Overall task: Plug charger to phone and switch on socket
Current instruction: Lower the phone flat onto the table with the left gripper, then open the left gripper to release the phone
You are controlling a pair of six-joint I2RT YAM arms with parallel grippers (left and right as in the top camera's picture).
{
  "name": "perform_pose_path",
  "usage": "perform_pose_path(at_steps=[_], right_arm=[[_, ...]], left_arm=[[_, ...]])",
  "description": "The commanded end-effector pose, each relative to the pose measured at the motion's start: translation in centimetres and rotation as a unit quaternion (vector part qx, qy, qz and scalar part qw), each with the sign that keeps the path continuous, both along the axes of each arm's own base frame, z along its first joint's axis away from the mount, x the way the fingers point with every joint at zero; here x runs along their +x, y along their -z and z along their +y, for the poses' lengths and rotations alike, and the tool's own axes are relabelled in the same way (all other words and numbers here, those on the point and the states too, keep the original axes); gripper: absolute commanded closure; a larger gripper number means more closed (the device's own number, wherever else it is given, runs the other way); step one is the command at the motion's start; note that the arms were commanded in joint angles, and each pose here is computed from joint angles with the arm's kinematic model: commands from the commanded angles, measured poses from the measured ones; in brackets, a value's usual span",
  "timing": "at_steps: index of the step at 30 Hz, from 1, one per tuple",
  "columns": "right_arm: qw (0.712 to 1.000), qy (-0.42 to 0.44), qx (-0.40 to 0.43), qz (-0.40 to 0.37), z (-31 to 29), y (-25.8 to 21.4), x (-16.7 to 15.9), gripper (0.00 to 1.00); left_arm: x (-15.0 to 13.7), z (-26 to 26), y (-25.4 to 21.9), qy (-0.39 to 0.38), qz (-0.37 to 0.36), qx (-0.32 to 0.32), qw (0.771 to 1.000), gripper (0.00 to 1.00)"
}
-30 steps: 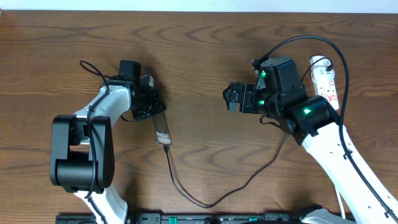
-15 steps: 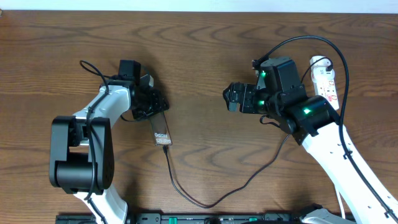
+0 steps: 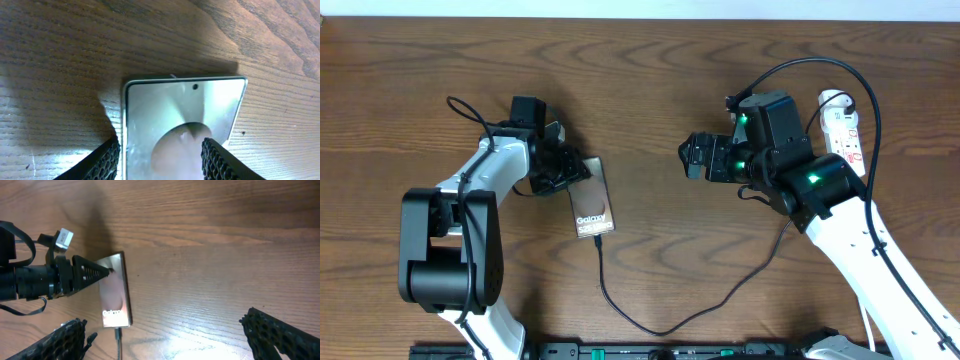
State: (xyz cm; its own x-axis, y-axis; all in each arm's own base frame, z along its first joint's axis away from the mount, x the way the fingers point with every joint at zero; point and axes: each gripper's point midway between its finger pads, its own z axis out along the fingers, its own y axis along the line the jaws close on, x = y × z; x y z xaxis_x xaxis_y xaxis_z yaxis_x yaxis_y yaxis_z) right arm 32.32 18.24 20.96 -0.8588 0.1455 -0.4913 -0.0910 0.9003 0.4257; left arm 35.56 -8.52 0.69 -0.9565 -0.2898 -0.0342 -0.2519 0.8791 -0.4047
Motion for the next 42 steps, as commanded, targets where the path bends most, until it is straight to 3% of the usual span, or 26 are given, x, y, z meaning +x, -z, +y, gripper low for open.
perform_pose_path(at_steps=[1, 5, 8, 9, 15, 20, 27, 33, 42], right_arm=[[1.0, -0.003, -0.006, -0.012, 0.0, -0.6, 0.1, 0.01], [1.0, -0.003, -0.006, -0.012, 0.0, -0.6, 0.1, 0.02], [1.0, -0.003, -0.006, -0.012, -0.1, -0.6, 0.1, 0.01], [1.0, -0.003, -0.006, -0.012, 0.0, -0.6, 0.1, 0.01], [1.0, 0.0, -0.009, -0.014, -0.2, -0.6, 0.2, 0.01], [1.0, 0.001, -0.011, -0.014, -0.2, -0.5, 0.2, 0.01], [1.0, 0.012, -0.024, -0.016, -0.8, -0.4, 0.4, 0.01], [0.999, 0.011, -0.029, -0.004, -0.8, 0.4, 0.4, 0.01], [0.999, 0.011, -0.037, 0.011, -0.6, 1.6, 0.7, 0.01]], left_arm=[[-0.8, 1.7, 1.4, -0.005, 0.019, 0.049, 0.999, 0.46], [-1.0, 2.2, 1.5, -0.007, 0.023, 0.063, 0.998, 0.46], [-1.1, 2.6, 1.7, -0.009, 0.025, 0.077, 0.997, 0.16], [-1.2, 2.9, 1.7, -0.009, 0.026, 0.084, 0.996, 0.11], [-1.5, 5.1, 1.3, -0.018, 0.032, 0.147, 0.988, 0.11], [-0.8, 7.3, -2.1, -0.009, 0.003, 0.213, 0.977, 0.1], [0.2, 7.5, -10.4, 0.019, -0.114, 0.236, 0.965, 0.1], [-0.7, 6.6, -17.9, 0.007, -0.223, 0.231, 0.947, 0.1], [-2.0, 6.6, -22.6, -0.01, -0.292, 0.223, 0.93, 0.1]])
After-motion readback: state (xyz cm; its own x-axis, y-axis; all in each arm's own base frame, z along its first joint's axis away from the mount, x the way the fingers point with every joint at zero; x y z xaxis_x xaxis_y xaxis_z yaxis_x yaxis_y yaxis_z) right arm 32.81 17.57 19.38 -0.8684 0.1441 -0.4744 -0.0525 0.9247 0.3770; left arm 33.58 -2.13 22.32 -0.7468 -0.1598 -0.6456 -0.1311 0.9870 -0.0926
